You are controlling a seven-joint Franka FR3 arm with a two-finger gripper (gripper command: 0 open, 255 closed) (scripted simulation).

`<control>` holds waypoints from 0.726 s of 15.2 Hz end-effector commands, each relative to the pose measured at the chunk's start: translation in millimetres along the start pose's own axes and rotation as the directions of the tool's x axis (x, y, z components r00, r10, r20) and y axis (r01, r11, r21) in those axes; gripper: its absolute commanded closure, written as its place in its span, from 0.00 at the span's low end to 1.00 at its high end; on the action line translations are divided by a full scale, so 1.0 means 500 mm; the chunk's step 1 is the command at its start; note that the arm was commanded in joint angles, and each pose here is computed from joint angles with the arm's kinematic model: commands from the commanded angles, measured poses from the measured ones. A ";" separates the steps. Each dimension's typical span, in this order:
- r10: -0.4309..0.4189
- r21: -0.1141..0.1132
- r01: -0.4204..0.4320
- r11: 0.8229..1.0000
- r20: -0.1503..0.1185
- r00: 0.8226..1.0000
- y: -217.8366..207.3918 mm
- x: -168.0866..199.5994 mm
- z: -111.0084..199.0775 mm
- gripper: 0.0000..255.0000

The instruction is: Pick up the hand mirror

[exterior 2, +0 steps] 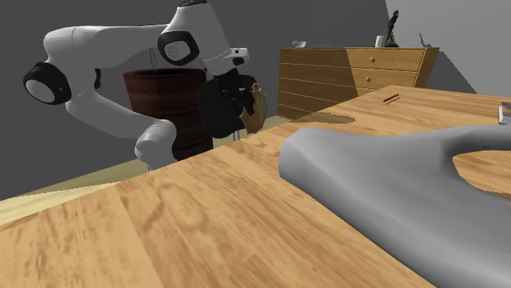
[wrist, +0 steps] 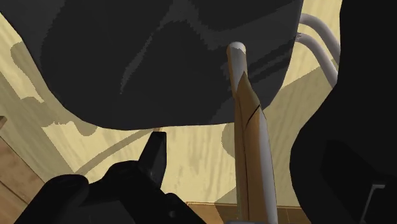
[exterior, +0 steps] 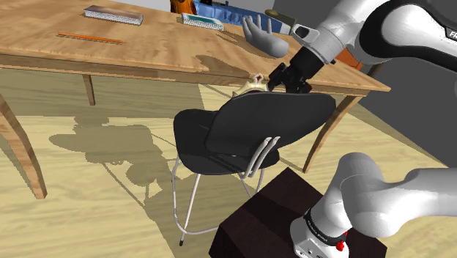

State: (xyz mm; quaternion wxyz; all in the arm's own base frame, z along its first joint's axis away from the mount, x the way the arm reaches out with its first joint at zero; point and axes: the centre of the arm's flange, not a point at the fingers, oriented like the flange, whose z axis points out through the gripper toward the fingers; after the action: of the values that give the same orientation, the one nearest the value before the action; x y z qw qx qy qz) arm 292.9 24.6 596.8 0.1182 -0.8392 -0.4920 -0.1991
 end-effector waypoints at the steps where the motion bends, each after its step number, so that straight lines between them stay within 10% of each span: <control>1: -0.009 0.035 0.008 0.999 0.029 1.000 -0.009 -0.012 0.030 0.00; 5: -0.009 0.035 0.008 0.999 0.029 1.000 -0.009 -0.024 0.054 0.00; 6: -0.009 0.035 0.008 0.999 0.029 1.000 -0.010 -0.026 0.052 1.00; 11: -0.009 0.035 0.008 0.999 0.029 1.000 -0.012 -0.031 0.045 1.00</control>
State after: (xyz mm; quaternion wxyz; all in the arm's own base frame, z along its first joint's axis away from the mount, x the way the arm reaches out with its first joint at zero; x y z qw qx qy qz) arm 286.0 23.7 570.7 0.1240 -0.8377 -0.5001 -0.1811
